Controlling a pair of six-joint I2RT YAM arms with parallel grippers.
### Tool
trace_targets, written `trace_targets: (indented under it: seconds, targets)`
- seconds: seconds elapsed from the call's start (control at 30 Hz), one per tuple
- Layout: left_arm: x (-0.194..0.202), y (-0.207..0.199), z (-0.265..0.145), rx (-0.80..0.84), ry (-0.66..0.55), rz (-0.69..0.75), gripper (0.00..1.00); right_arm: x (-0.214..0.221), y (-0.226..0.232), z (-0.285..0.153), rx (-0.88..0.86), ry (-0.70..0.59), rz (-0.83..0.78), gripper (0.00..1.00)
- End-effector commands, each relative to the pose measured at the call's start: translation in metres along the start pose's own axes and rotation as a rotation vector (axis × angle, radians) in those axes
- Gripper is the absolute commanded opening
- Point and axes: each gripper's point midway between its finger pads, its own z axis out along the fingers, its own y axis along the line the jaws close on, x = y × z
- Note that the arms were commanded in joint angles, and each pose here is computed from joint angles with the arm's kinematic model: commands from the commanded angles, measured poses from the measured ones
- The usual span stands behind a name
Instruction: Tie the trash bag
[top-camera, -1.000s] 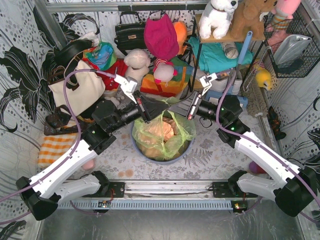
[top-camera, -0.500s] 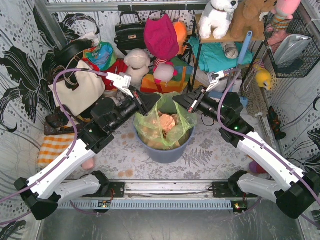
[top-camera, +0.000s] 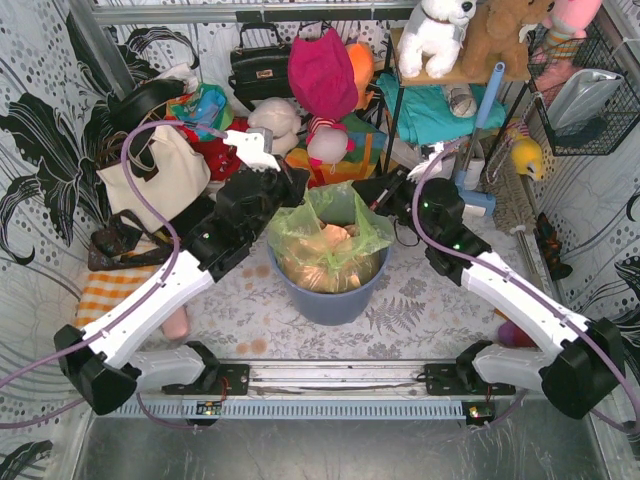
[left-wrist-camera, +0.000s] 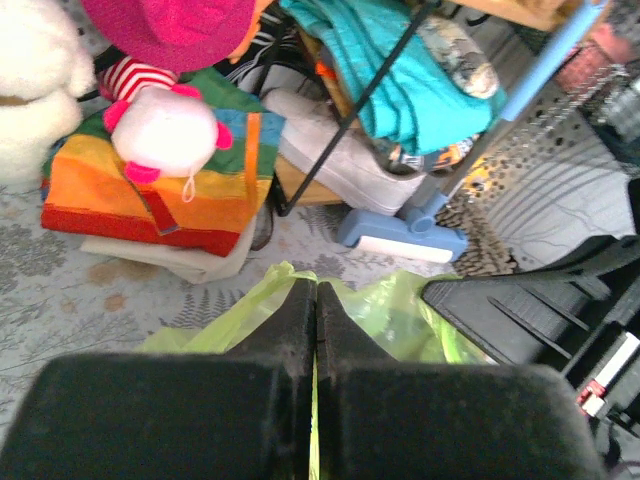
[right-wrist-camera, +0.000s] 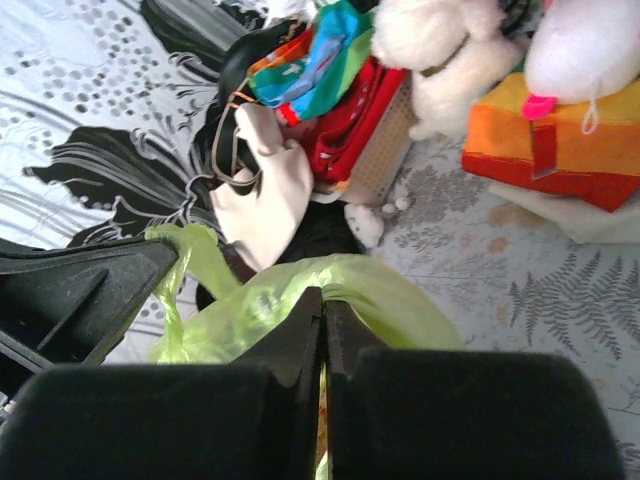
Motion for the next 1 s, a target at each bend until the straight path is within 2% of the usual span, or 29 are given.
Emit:
trace_targets:
  seconds: [0.0, 0.17, 0.3, 0.47, 0.63, 0.9, 0.93, 0.97]
  targets:
    - [-0.019, 0.012, 0.018, -0.059, -0.040, 0.007, 0.00, -0.033, 0.002, 0.015, 0.003, -0.118, -0.015, 0.00]
    - [-0.029, 0.010, 0.036, -0.072, -0.010, 0.003, 0.00, -0.049, 0.010, 0.029, -0.012, -0.139, 0.003, 0.00]
    - [-0.052, -0.023, 0.031, 0.070, -0.039, 0.004, 0.00, -0.063, 0.045, 0.029, -0.132, -0.145, -0.004, 0.00]
    - [-0.081, -0.079, -0.015, 0.394, -0.110, 0.004, 0.00, -0.073, 0.105, 0.008, -0.351, -0.095, -0.033, 0.00]
    - [-0.083, -0.123, -0.080, 0.726, -0.121, 0.013, 0.00, -0.063, 0.148, -0.036, -0.584, -0.023, -0.048, 0.00]
    - [-0.077, -0.126, -0.142, 0.868, -0.150, -0.002, 0.00, -0.047, 0.161, -0.093, -0.726, 0.010, -0.100, 0.00]
    - [-0.076, -0.123, -0.144, 0.856, -0.153, -0.005, 0.01, -0.045, 0.159, -0.095, -0.724, 0.012, -0.100, 0.03]
    - [-0.075, -0.118, -0.144, 0.832, -0.158, -0.006, 0.07, -0.043, 0.157, -0.096, -0.716, 0.017, -0.099, 0.10]
